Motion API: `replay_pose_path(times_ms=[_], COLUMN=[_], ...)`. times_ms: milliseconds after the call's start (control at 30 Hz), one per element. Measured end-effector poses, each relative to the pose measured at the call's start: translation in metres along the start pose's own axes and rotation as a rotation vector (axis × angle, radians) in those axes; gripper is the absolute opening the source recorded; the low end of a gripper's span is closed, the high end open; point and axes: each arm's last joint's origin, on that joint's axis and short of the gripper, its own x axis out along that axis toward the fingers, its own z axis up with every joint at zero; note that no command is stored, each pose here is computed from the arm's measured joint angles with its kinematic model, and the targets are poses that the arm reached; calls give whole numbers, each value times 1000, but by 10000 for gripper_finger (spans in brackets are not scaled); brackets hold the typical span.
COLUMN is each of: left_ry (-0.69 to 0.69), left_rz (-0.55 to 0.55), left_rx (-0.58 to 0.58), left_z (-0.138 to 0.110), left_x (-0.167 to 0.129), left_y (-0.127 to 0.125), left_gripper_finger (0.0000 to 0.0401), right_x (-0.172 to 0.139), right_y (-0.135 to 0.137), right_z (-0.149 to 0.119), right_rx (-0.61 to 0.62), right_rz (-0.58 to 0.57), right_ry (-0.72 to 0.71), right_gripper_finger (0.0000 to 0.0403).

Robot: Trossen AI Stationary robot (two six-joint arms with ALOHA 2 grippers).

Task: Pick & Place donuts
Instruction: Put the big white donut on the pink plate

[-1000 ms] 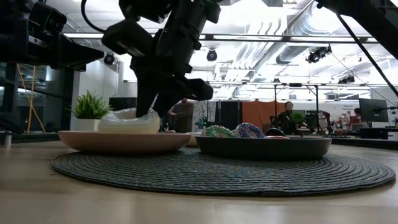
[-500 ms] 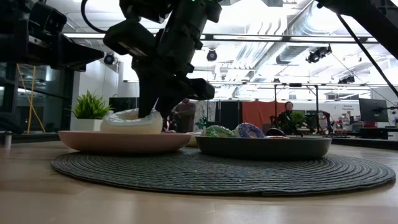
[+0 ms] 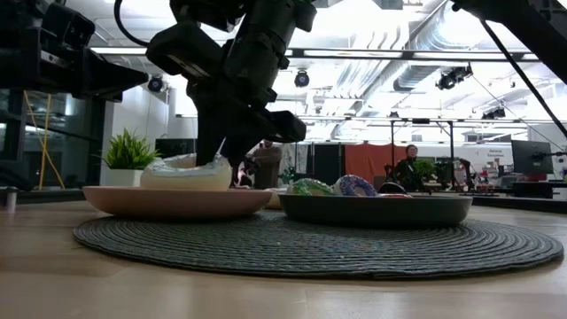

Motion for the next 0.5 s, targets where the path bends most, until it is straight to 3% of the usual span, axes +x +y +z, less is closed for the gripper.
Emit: replay_pose_path(times_ms=[200, 500], left_ry=[0, 0], left_rz=[0, 0], left_rx=[0, 0], left_z=[0, 0], left_x=[0, 0], left_y=[0, 0], left_gripper_finger=[1, 1], right_x=[0, 0], right_y=[0, 0], right_z=[0, 0], right_rx=[1, 23], right_rz=[1, -2], right_ry=[1, 0], right_gripper_finger=[110, 187])
